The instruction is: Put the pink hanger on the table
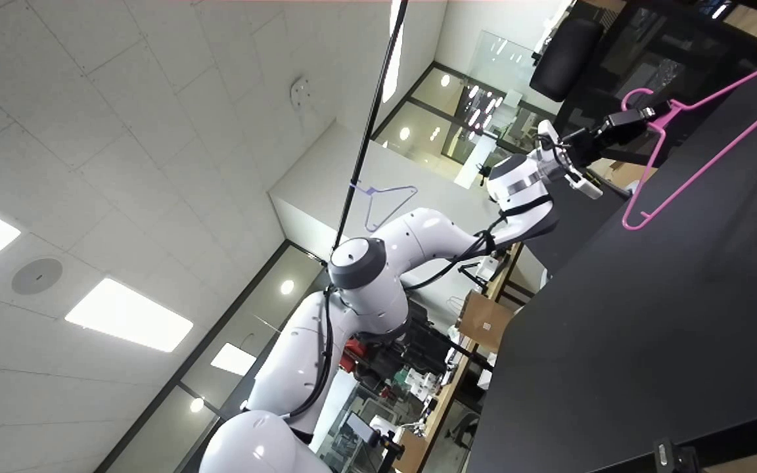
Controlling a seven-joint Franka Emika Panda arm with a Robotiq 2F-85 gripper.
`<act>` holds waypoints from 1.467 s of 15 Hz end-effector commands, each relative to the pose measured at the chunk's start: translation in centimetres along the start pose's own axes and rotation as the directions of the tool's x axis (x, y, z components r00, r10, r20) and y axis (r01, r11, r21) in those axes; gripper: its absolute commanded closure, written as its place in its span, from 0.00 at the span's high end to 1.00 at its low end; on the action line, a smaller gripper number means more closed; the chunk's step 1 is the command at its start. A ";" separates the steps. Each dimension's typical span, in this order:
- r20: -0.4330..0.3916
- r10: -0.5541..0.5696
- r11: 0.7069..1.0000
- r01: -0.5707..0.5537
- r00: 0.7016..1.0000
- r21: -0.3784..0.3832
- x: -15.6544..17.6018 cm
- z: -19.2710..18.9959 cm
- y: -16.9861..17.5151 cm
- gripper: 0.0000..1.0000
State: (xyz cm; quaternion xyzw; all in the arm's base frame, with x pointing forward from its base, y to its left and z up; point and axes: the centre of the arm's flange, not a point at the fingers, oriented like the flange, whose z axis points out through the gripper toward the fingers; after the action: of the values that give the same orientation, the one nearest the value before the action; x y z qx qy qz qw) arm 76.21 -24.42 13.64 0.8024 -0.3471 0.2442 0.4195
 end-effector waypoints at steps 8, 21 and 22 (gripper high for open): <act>-0.124 0.057 0.990 -0.072 0.991 -0.119 -0.7 0.2 -0.8 0.02; -0.080 -0.021 0.977 0.003 0.997 -0.215 -3.4 3.2 -1.1 0.02; -0.068 -0.030 0.974 0.014 0.997 -0.224 -3.6 3.5 -1.0 0.02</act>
State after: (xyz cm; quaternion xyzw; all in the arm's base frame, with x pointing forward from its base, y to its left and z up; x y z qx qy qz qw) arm 74.22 -24.90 9.30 0.7441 -0.3506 0.2484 0.5116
